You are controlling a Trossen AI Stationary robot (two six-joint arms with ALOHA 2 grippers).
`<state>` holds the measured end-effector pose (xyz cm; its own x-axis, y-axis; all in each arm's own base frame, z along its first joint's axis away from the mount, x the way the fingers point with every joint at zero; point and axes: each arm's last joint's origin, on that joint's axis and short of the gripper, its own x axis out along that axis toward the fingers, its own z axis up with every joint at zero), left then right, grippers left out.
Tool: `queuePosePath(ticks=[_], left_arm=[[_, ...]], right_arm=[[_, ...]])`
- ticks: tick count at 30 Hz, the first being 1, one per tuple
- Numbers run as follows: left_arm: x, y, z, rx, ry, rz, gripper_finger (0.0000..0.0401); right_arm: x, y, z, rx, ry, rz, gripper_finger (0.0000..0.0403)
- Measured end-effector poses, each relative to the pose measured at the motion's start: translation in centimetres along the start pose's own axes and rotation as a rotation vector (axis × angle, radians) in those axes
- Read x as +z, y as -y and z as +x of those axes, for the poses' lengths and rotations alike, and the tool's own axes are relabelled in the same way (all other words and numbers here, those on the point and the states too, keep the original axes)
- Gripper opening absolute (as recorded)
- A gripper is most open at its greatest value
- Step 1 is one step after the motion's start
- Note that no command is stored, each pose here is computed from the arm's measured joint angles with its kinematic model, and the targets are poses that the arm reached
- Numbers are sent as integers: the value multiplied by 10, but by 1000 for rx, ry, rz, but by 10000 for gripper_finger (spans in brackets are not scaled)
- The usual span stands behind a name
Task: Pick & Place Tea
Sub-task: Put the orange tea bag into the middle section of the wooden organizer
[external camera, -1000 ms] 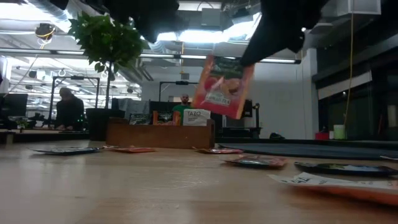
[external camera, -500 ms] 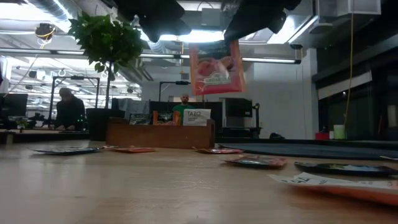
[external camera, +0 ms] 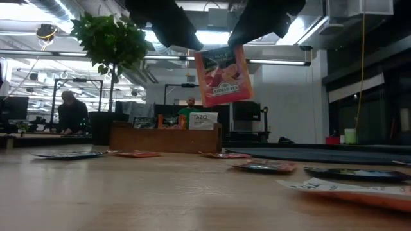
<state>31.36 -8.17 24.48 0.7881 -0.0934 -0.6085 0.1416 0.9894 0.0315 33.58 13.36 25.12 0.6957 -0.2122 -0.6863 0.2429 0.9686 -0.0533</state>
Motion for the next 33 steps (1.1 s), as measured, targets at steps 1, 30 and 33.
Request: queuePosePath(ticks=[1,30,33], left_arm=[[0,0,0,0,0,0,205],[-7,-12,21,-19,-34,-42,181],[-7,-16,22,-1,-35,-48,166]], right_arm=[[0,0,0,0,0,0,0],[0,0,0,1,4,1,0],[1,0,0,3,8,3,0]])
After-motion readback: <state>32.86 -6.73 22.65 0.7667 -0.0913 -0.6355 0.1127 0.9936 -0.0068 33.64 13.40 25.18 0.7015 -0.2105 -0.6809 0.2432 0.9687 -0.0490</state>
